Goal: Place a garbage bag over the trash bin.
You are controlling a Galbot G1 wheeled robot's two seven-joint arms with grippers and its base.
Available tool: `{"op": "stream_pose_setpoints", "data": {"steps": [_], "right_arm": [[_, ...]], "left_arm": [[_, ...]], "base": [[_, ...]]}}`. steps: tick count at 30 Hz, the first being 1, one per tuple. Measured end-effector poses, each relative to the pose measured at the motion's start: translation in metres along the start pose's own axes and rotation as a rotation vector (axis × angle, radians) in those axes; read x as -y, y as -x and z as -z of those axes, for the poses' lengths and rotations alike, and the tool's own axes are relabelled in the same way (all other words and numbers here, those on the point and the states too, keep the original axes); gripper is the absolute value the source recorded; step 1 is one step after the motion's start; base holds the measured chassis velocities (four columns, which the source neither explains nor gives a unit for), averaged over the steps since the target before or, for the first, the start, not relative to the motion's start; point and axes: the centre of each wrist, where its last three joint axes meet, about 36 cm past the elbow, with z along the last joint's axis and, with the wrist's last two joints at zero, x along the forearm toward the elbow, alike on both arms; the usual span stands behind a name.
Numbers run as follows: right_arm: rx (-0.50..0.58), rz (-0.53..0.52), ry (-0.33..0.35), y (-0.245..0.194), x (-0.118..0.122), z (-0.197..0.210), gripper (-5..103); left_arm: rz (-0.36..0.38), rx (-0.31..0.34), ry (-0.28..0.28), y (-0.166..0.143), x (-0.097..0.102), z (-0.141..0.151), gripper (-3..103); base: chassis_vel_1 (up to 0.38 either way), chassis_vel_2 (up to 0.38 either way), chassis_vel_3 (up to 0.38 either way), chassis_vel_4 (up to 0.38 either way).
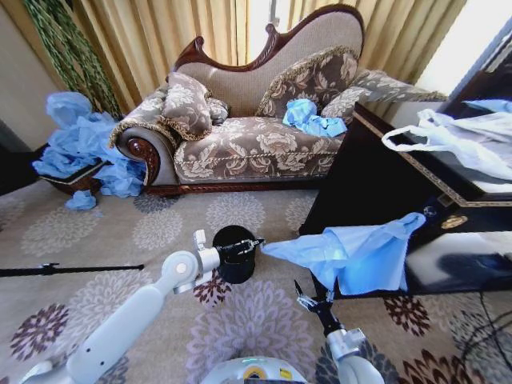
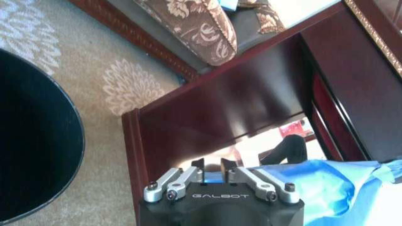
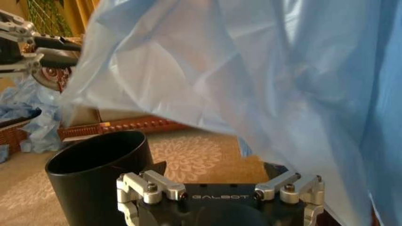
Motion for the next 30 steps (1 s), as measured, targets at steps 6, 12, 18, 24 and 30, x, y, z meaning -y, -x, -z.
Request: {"op": "stream_pose_setpoints", "data": {"steps": [6,12,18,24,30], "right_arm": [[-0.001,0.001,0.004,0.0,-0.001,-0.001,100],[0.0,0.001,0.005,0.0,-0.002,-0.002,100],[-0.003,-0.005,0.001,-0.004,-0.001,-0.002,100],[0.004,-0.006,-0.011,-0.007,0.001,0.004,100],[0.007,-0.012,-0.018,-0.003,0.003,0.004,100]], "left_arm": [[-0.02,-0.055,0.019,-0.006,-0.005,-0.004,43],[-0.013,-0.158,0.127,0.002,-0.014,-0.029,64],[-0.032,-0.216,0.164,0.02,-0.014,-0.063,81],[-0.078,-0.232,0.173,0.03,0.001,-0.084,100],[-0.099,-0.241,0.15,0.013,0.014,-0.097,100]], "base": [[0.0,0.0,0.0,0.0],[0.0,0.0,0.0,0.0],[0.0,0.0,0.0,0.0],[0.0,0.0,0.0,0.0],[0.0,0.0,0.0,0.0]]}}
